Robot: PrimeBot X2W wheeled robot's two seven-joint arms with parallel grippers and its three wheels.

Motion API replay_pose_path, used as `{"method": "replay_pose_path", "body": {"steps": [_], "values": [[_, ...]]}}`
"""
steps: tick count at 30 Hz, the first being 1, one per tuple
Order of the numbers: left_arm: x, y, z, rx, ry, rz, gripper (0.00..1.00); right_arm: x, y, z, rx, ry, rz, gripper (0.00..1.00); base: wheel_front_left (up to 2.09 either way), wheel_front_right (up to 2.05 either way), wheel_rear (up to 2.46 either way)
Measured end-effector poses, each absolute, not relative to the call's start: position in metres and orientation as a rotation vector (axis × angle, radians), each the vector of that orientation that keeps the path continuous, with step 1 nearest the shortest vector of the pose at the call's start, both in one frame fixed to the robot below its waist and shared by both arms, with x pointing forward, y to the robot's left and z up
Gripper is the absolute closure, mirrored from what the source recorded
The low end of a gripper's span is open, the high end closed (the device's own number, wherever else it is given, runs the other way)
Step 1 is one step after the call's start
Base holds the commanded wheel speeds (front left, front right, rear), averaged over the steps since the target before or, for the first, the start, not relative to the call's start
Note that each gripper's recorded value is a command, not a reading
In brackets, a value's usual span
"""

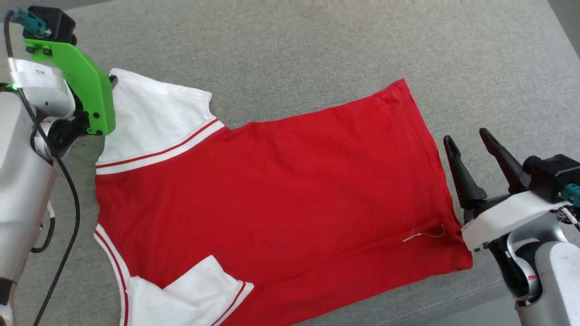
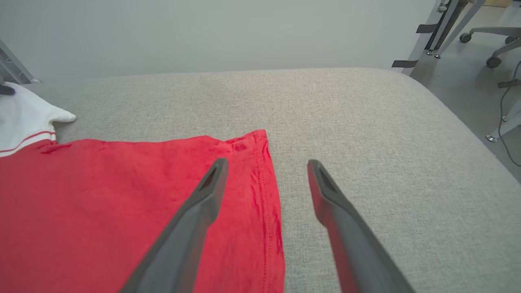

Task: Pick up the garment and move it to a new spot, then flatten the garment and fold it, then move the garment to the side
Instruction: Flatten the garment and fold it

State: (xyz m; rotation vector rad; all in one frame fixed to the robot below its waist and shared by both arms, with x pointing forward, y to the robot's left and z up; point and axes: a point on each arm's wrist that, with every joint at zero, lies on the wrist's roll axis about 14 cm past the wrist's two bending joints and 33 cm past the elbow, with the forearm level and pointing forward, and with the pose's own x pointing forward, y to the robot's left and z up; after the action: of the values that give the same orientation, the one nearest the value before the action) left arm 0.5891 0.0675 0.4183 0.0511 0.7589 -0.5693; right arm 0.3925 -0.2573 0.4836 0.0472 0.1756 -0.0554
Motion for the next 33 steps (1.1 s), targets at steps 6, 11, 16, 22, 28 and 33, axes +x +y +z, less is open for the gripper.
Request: {"method": "replay_pose_path", "body": {"steps": [6, 11, 16, 22, 28, 33], "values": [[0.575, 0.069, 0.462, 0.050, 0.612, -0.607, 1.00, 0.398, -0.258, 0.487, -0.016, 0.256, -0.004, 0.00, 0.00, 0.00, 0.00], [0.556, 0.074, 0.490, 0.050, 0.532, -0.632, 1.00, 0.404, -0.253, 0.474, -0.052, 0.416, 0.048, 0.00, 0.00, 0.00, 0.00], [0.533, 0.080, 0.511, 0.010, 0.477, -0.639, 1.00, 0.424, -0.260, 0.469, -0.136, 0.571, 0.077, 0.00, 0.00, 0.00, 0.00], [0.513, 0.088, 0.510, 0.002, 0.473, -0.639, 1.00, 0.452, -0.256, 0.453, -0.136, 0.687, 0.098, 0.00, 0.00, 0.00, 0.00], [0.507, 0.091, 0.514, -0.006, 0.443, -0.642, 1.00, 0.473, -0.256, 0.427, -0.155, 0.799, 0.108, 0.00, 0.00, 0.00, 0.00], [0.503, 0.093, 0.509, -0.007, 0.447, -0.643, 1.00, 0.484, -0.252, 0.401, -0.167, 0.878, 0.119, 0.00, 0.00, 0.00, 0.00]]}}
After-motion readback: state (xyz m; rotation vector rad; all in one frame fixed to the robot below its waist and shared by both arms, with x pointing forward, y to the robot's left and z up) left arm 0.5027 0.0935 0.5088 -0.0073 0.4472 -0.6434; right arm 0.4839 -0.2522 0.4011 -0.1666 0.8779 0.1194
